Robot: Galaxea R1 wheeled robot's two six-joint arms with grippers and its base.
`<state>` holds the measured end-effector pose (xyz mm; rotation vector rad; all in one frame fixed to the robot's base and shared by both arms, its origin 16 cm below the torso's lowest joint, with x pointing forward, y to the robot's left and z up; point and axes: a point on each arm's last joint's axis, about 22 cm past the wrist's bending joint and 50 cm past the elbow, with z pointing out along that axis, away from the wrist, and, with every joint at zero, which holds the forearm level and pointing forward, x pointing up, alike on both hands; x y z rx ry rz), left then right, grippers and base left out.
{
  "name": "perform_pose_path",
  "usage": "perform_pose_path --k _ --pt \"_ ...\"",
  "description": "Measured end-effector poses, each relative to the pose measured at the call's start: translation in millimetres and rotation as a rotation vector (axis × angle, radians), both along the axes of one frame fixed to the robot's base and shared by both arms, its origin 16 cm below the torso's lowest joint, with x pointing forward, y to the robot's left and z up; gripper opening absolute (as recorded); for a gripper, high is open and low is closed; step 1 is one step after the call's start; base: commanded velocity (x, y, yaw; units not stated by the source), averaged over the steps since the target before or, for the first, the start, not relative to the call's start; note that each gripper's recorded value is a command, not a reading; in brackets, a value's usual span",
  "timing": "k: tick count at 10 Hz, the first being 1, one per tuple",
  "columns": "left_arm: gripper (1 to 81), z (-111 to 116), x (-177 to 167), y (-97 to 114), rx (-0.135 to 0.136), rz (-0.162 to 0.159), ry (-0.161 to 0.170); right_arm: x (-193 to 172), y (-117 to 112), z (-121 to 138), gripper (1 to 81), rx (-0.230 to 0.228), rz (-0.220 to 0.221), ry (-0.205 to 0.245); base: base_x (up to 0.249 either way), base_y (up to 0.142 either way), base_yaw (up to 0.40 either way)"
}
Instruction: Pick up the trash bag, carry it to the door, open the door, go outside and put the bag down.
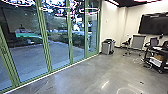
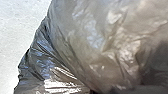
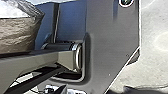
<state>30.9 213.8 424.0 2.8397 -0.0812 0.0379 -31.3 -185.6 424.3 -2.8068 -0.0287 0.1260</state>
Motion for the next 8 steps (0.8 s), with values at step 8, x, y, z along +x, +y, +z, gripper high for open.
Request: perform_pose_path --k 8 --pt "1.0 0.2 0.0 -5.9 -0.006 -0.014 -0.004 1.2 -1.2 -0.3 81.1 -0.003 0.000 -0.001 0.143 -0.037 0.000"
